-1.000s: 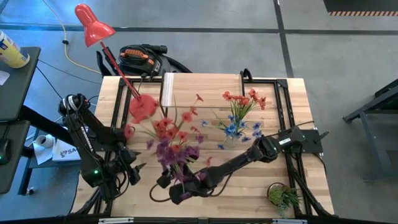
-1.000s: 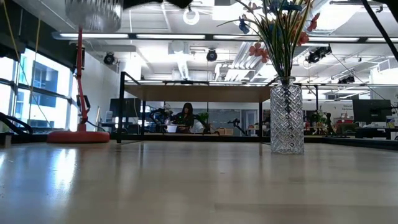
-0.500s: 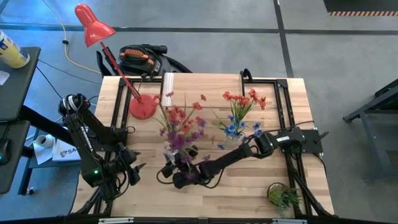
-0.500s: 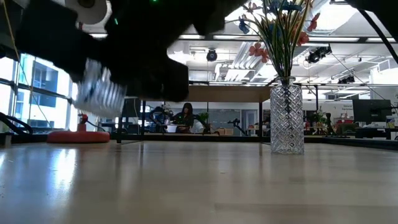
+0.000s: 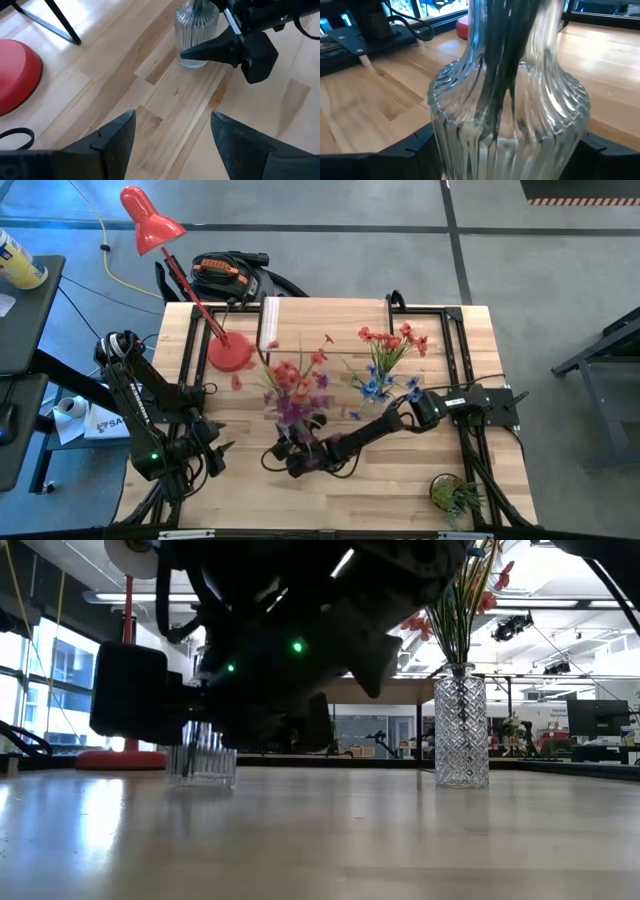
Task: Pick and place flowers into a vace then onto a shelf
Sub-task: Adjust the left transparent flower vase
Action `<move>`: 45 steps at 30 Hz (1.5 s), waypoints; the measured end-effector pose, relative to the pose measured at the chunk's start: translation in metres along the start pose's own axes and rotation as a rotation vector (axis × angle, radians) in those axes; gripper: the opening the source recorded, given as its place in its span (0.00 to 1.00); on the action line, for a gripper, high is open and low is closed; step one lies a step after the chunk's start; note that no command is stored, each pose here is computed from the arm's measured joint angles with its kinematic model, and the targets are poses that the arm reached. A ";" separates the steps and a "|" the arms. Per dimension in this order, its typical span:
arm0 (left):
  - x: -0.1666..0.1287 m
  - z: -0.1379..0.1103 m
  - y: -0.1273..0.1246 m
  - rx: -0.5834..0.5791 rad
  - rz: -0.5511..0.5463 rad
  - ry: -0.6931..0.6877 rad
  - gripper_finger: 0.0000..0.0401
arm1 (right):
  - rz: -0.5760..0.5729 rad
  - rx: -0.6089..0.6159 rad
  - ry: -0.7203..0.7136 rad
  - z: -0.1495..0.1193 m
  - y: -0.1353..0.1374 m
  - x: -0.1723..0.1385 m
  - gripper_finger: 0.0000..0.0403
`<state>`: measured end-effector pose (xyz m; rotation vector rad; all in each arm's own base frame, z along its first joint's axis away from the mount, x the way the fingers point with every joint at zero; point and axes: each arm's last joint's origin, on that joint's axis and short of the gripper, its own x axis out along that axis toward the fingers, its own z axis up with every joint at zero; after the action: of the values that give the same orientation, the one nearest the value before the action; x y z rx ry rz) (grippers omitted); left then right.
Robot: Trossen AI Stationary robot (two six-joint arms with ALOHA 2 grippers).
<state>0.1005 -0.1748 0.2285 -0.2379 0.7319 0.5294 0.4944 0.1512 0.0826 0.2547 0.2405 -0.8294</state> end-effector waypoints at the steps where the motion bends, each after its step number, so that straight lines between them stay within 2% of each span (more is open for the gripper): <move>1: 0.000 0.000 0.000 0.000 0.000 0.000 0.73 | -0.003 -0.001 0.001 -0.001 -0.001 0.000 0.68; 6: 0.000 0.000 0.000 0.000 0.000 -0.001 0.73 | 0.000 -0.035 -0.007 -0.001 -0.002 0.001 0.68; 16: 0.000 0.000 0.000 -0.001 0.000 -0.003 0.73 | 0.091 -0.136 0.017 0.003 0.009 -0.005 0.72; 24: 0.000 0.000 0.000 -0.001 0.000 -0.003 0.73 | 0.083 -0.192 0.010 0.003 0.009 -0.004 0.73; 29: 0.000 0.000 0.001 0.006 0.004 -0.004 0.73 | 0.087 -0.208 -0.005 0.008 0.014 -0.016 0.73; 38: 0.000 0.000 0.000 0.009 0.002 -0.004 0.73 | 0.073 -0.306 0.000 -0.002 0.017 -0.036 0.73; 41: 0.000 0.000 -0.005 -0.015 -0.040 -0.014 0.73 | 0.072 -0.316 0.008 -0.003 0.016 -0.036 0.73; 45: 0.005 -0.003 -0.024 -0.008 -0.190 -0.069 0.73 | 0.089 -0.303 0.028 -0.003 0.015 -0.032 0.73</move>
<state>0.1150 -0.1941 0.2236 -0.2914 0.6328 0.3584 0.4844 0.1844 0.0920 -0.0070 0.3744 -0.6914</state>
